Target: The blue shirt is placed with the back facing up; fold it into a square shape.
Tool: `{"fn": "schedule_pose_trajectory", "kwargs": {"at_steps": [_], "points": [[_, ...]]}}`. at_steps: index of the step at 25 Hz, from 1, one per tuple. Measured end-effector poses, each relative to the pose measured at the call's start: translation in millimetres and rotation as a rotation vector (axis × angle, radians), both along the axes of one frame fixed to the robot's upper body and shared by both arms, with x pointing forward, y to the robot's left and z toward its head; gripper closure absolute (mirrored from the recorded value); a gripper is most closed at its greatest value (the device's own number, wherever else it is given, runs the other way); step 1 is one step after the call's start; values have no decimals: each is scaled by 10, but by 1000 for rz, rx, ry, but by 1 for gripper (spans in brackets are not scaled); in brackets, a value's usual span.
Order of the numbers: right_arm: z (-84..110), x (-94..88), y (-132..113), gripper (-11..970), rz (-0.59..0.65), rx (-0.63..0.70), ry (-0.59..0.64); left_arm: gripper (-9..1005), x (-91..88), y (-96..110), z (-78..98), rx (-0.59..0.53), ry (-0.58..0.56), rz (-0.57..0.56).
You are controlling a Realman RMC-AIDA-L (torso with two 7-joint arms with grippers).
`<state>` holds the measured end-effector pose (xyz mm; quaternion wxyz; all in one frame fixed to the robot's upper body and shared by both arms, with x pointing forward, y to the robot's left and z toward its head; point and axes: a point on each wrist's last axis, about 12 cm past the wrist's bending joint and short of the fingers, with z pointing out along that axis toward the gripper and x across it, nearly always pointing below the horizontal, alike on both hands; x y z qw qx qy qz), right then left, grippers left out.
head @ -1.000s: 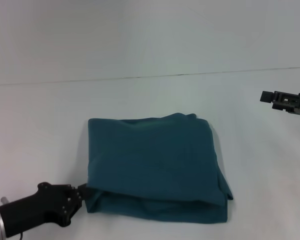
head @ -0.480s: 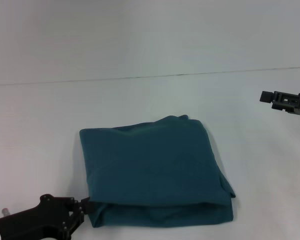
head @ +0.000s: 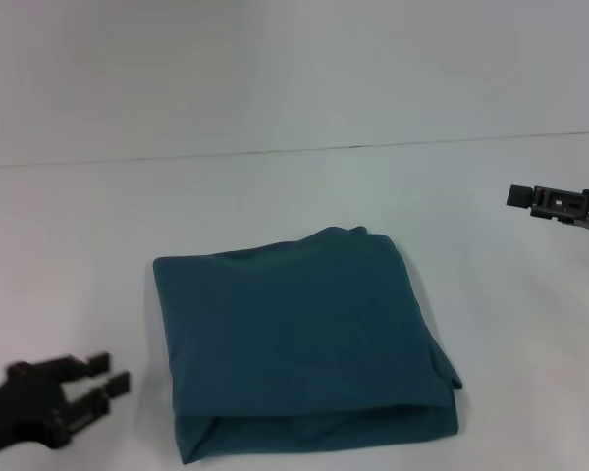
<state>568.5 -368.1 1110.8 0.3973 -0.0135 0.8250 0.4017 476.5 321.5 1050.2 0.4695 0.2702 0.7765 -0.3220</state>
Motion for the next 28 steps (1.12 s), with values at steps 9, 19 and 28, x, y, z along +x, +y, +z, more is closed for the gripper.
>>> {"fn": "schedule_pose_trajectory", "kwargs": {"at_steps": [9, 19, 28], "points": [[-36, -71, 244, 134, 188, -71, -137, 489, 197, -32, 279, -160, -145, 39], [-112, -179, 708, 30, 350, -117, -471, 100, 346, -397, 440, -201, -179, -183], [-199, -230, 955, 30, 525, -158, -513, 76, 374, -510, 413, -142, -138, -273]]}}
